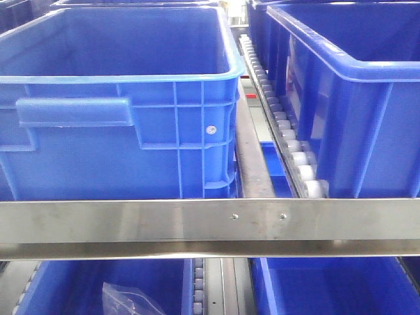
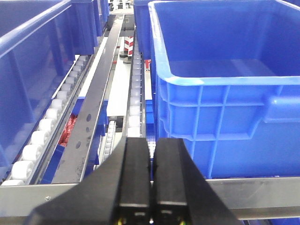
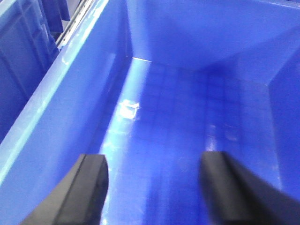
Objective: Pick red cube and place on left shelf
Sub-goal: 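Raise the open right gripper up out of the blue bin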
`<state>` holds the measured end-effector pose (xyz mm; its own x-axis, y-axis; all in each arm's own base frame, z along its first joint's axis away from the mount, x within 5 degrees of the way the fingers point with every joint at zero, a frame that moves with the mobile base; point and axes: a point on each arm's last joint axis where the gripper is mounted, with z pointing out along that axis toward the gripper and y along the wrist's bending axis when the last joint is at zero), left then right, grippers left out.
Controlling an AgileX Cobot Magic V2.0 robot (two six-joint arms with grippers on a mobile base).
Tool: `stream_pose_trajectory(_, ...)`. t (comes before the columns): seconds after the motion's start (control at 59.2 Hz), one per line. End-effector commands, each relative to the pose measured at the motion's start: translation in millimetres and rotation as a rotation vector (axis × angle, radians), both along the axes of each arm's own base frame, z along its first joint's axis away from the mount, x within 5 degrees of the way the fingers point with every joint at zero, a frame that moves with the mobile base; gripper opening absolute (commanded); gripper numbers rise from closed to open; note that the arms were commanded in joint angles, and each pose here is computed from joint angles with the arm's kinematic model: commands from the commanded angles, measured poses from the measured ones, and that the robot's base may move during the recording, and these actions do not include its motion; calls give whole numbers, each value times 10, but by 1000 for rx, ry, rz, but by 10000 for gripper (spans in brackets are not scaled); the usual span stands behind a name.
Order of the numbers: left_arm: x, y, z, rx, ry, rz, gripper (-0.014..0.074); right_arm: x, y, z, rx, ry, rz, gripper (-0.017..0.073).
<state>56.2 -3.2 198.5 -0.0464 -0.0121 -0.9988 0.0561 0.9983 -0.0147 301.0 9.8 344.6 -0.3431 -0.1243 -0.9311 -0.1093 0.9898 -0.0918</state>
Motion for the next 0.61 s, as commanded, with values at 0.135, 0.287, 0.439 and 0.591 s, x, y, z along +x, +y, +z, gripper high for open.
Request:
stream_pose_trajectory(0.135,-2,-4,10,-9,-80,-7,102,-264,-45,525,7,-229,-34,69)
stream_pose_trajectory(0.287,-2,-4,10,-9,-80,-7,102,-420,-50,682,10,-294,-38,46)
stream_pose_trajectory(0.439,-2,-4,10,-9,-80,-7,102,-474,-49,728,12,-310,-37,46)
stream_pose_trajectory(0.591,-2,-4,10,-9,-80,-7,102,-458,-48,710,12,-300,-35,46)
